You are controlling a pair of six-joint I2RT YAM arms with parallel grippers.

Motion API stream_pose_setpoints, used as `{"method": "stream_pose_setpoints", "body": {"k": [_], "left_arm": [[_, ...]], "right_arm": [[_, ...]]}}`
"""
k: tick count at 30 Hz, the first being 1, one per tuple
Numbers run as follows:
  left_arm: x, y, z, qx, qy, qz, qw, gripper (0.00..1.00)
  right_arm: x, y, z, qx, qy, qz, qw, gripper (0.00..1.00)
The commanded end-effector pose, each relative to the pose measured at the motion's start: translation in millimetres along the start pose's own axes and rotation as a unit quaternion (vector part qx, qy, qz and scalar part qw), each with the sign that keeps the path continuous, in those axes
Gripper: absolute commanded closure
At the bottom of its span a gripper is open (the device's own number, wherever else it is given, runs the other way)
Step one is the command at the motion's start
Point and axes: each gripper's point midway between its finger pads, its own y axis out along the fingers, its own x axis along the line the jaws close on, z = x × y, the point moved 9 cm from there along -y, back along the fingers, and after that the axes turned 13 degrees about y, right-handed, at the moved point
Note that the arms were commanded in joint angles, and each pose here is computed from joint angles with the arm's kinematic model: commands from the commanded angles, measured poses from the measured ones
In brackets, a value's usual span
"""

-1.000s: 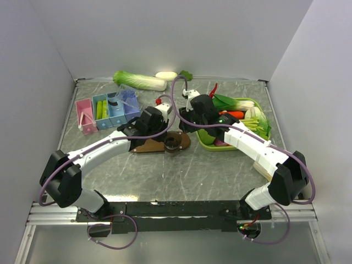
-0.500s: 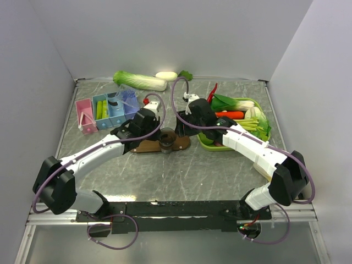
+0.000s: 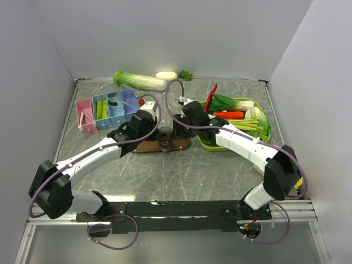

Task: Prepare toiletry sets of a toothbrush and toothpaste on the tray
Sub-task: Pick up the cup from the storage box.

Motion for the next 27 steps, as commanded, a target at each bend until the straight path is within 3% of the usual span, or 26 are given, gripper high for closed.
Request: {"method": "stream_pose_setpoints", "body": {"k": [1, 12, 15, 16, 19, 22, 25, 27], "left_arm": [[-5.5, -17.0, -36.7, -0.103, -0.035, 0.020, 0.994, 0.99], [-9.0, -18.7, -37.4, -0.109, -0.036, 0.042, 0.992, 0.99], [-13.0, -20.1, -38.7, -0.116, -0.033, 0.066, 0.991, 0.99], [-15.6, -22.0, -39.4, -0.118, -0.030, 0.083, 0.989, 0.99], [-18.7, -23.4, -36.1, -0.115, -0.025, 0.106, 0.987, 0.99], [-20.8, -22.6, -37.5, -0.114, -0.019, 0.116, 0.986, 0.99], [-23.0, -23.2, -39.3, -0.113, -0.014, 0.128, 0.985, 0.90], [-23.4, -23.2, -40.2, -0.114, -0.011, 0.130, 0.985, 0.69]], "right_arm": [[17.4, 2.0, -10.7, -0.019, 0.008, -0.016, 1.000, 0.50], [26.4, 11.4, -6.9, -0.003, 0.018, -0.038, 0.999, 0.62], [25.9, 13.0, -7.3, -0.002, 0.019, -0.036, 0.999, 0.72], [25.9, 13.9, -7.0, -0.002, 0.019, -0.034, 0.999, 0.84], [24.7, 13.6, -7.8, -0.006, 0.019, -0.029, 0.999, 1.00], [24.8, 9.8, -8.6, -0.011, 0.018, -0.032, 0.999, 1.00], [25.2, 3.4, -11.9, -0.019, 0.008, -0.034, 0.999, 1.00], [25.6, -0.4, -14.1, -0.023, -0.008, -0.040, 0.999, 1.00]]}}
